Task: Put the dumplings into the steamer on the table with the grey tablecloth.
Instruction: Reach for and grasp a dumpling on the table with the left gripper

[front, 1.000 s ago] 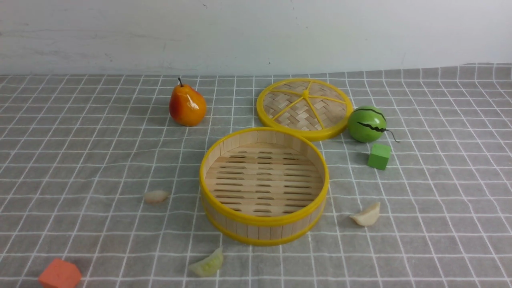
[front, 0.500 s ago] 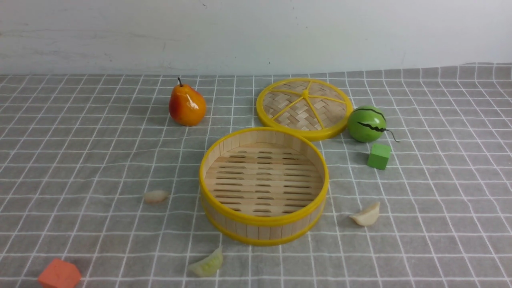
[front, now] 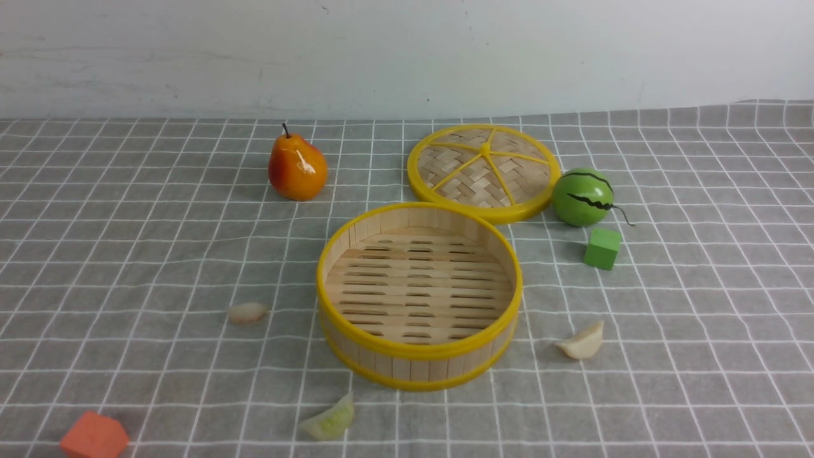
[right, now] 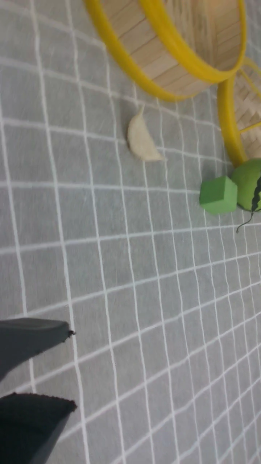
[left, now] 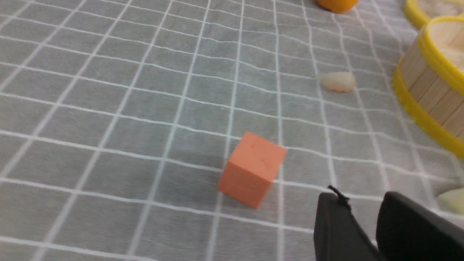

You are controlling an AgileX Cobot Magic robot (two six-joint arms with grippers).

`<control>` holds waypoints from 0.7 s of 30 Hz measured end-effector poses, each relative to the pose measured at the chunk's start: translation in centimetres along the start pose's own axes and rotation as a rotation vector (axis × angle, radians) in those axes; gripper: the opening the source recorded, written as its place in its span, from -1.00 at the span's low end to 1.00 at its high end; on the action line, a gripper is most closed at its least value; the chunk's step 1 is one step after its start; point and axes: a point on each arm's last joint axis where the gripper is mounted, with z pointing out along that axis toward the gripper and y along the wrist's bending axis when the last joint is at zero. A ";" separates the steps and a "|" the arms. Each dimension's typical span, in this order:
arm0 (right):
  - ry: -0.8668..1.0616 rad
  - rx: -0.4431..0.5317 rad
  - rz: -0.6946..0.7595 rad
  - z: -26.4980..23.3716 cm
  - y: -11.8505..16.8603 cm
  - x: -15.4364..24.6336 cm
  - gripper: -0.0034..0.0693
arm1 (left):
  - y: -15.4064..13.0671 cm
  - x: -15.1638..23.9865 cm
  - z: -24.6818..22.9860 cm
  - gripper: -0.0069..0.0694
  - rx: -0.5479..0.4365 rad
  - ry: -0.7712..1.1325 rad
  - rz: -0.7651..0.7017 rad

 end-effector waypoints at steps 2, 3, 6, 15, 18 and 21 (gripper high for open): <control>0.012 -0.057 0.206 0.0 0.5 0.1 -0.25 | -0.6 -0.2 0.0 -0.36 0.063 -0.014 -0.250; 0.021 -0.078 0.285 0.0 0.7 0.1 -0.25 | -0.8 -0.3 0.0 -0.36 0.094 -0.015 -0.368; 0.055 -0.166 0.628 -0.1 1.5 0.2 -0.25 | -1.4 -0.6 -0.1 -0.35 0.174 -0.008 -0.735; 0.060 -0.280 0.989 -0.2 2.3 -0.5 -0.25 | -2.0 -1.3 -0.3 -0.34 0.288 0.001 -1.169; 0.032 -0.276 0.933 -0.2 2.2 -0.6 -0.25 | -2.1 -1.4 -0.3 -0.34 0.291 0.000 -1.169; 0.008 -0.292 0.838 -0.4 2.4 -1.1 -0.25 | -2.4 -2.1 -0.7 -0.32 0.305 -0.019 -1.051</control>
